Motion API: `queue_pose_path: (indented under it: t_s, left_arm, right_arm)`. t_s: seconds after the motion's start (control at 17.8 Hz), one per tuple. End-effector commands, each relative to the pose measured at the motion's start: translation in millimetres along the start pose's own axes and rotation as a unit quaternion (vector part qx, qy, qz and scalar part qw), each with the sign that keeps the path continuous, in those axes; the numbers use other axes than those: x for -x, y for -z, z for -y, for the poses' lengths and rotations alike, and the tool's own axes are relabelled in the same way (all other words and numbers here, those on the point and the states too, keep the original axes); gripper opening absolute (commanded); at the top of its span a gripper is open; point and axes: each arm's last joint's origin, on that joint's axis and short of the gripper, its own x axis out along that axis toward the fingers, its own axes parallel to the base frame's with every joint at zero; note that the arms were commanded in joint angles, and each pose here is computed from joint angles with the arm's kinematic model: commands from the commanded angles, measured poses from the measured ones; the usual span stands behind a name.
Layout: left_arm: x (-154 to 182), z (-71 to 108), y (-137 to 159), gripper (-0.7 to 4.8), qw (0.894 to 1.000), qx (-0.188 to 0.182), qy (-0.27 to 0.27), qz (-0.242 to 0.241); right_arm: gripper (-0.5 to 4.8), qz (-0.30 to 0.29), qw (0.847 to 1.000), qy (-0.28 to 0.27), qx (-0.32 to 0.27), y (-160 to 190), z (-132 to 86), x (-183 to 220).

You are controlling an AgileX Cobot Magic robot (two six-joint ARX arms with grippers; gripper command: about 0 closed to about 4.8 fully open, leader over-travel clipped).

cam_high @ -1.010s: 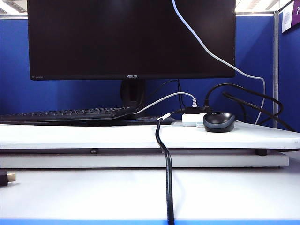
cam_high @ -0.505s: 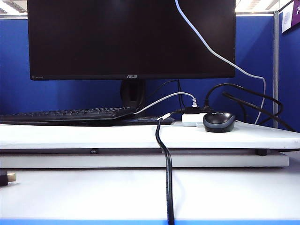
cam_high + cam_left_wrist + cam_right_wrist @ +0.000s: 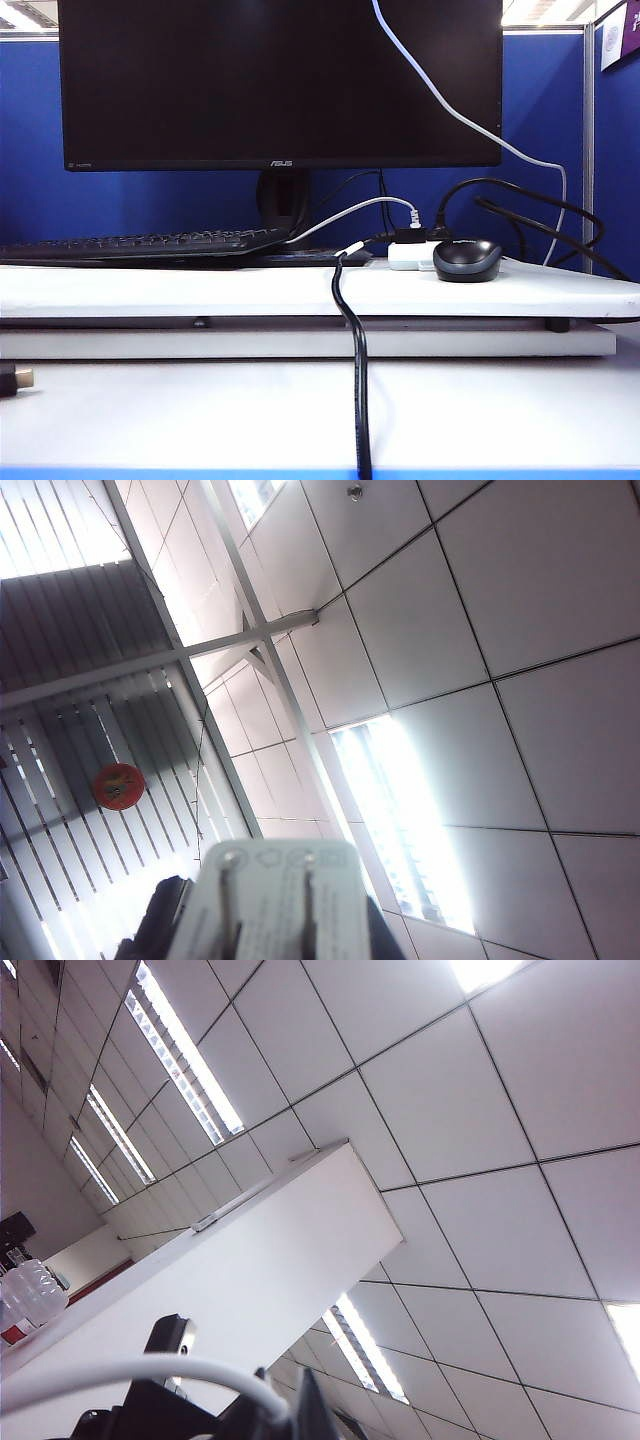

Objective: Pick up the Type-C charging cable and the charging base, insert one end of the Type-C charger into the corresponding slot on the base, and finally place the plugged-in charger back on the table.

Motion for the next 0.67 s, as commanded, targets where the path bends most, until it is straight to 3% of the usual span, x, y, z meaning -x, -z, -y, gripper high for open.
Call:
queue_pose_path:
  t_s: [0.06,0.45,0.67]
  left_arm:
    - [0.0,8.7,5.3,-0.06,1.0,-0.012,0.017,-0.011]
    - [0.5,12.1,7.0,-0.06,1.0,-0.016,0.025,-0.006]
    - [0.9,13.8,8.4,-0.06,1.0,-0.012,0.02,-0.005]
  right_arm:
    - [-0.01,0.002,1.0,0.001,-0.002,-3.2,1.4,-0.8]
    - [-0.01,-0.01,1.0,0.015,0.005,-1.5,3.5,0.4]
    - [-0.01,-0.027,0.998,0.017,0.052,1.7,2.7,0.4]
